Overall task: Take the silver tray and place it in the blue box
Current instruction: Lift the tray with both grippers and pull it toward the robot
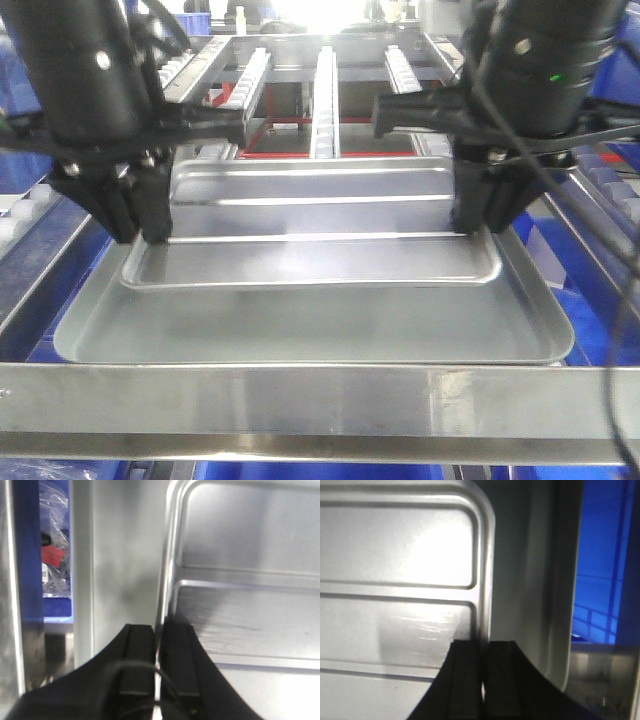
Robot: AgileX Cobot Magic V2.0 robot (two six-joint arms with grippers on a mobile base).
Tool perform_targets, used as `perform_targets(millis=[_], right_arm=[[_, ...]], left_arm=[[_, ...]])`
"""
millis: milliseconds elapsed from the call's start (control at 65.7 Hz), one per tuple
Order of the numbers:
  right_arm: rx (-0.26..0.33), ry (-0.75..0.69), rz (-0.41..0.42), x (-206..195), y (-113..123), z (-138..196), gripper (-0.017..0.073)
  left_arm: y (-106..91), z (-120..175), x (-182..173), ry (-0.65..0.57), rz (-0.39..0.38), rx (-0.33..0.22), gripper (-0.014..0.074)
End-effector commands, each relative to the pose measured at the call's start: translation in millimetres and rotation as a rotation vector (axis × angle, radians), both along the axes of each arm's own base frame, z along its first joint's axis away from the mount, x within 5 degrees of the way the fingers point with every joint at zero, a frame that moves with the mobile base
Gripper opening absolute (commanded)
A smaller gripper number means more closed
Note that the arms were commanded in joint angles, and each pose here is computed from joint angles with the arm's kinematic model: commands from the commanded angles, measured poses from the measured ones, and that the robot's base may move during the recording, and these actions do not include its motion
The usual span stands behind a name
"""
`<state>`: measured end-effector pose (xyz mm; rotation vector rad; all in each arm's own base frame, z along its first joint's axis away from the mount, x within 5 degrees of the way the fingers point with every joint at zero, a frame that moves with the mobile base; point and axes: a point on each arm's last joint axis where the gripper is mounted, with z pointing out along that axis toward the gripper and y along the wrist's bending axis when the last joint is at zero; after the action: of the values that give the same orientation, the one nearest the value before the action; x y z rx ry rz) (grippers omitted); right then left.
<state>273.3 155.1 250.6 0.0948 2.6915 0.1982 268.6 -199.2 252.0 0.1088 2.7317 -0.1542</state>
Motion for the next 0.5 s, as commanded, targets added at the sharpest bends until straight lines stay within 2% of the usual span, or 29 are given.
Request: perform_targets(millis=[0,183,335,487], right_arm=[[0.096,-0.115,0.002,-11.6,3.4,28.7,0.0062],[0.061,-0.141,-0.004,-45.2,-2.2,33.3,0.0062],[0.08,-0.125,0.023,-71.7,-0.4,30.3,0.0062],[0.115,-0.099,0.02,-96.9,2.0,25.7,0.0062]], left_arm=[[-9.6,31.1,-15.9,-0.083,-0.017,-0.13,-0.0014],[-6.1,31.7,-48.8,-0.09,0.001,-0.147,-0.0014],[-0.3,30.3,-75.3,-0.08,-0.022,-0.158,-0.0014],[9.5,26.8,-99.2,-0.065,-0.005,-0.18,-0.0014]])
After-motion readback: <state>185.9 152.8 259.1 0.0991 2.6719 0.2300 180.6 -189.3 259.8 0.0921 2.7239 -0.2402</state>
